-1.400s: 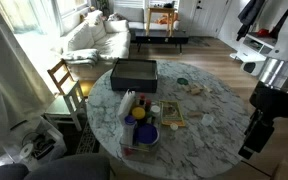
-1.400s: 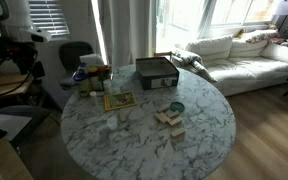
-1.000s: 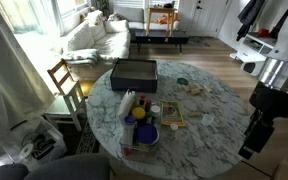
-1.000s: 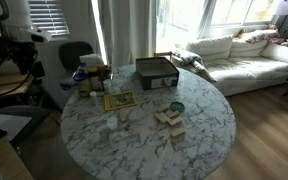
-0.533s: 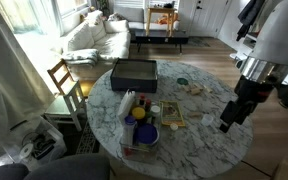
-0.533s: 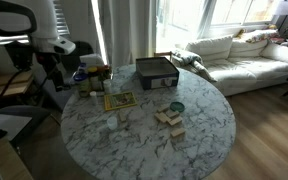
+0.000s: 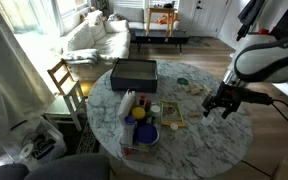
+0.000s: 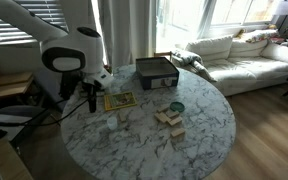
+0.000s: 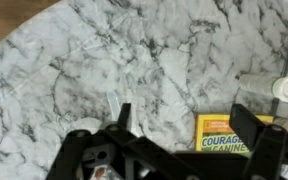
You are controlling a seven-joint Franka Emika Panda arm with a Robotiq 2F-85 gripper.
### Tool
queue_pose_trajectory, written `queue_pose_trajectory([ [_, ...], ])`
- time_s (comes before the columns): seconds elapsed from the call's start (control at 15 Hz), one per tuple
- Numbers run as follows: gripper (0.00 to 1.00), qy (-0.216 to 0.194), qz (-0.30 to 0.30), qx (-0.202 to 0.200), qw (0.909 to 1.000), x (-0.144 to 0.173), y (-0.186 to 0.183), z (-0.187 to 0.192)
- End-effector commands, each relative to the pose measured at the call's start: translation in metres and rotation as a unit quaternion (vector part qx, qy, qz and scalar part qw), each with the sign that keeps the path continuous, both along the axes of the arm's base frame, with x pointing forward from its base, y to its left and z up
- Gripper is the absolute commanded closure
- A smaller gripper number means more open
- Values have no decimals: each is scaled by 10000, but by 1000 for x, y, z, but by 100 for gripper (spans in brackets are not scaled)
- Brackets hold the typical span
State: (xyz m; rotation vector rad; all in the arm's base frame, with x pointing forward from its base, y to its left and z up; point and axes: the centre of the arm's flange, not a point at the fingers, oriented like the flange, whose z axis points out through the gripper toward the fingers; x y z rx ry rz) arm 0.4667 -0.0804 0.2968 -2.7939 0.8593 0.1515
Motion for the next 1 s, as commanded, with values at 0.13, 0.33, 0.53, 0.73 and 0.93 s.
queue_pose_trajectory([
  [0.13, 0, 7, -1508, 290, 9881, 42, -15, -52],
  [0.33, 0, -253, -2250, 316, 9735, 48, -29, -60],
  [0.53, 0, -588, -2870, 247, 9558, 51, -43, -63],
  [0.73, 0, -654, -3076, 107, 9492, 51, -49, -67],
  [0.93, 0, -464, -3056, 93, 9510, 49, -49, -73],
])
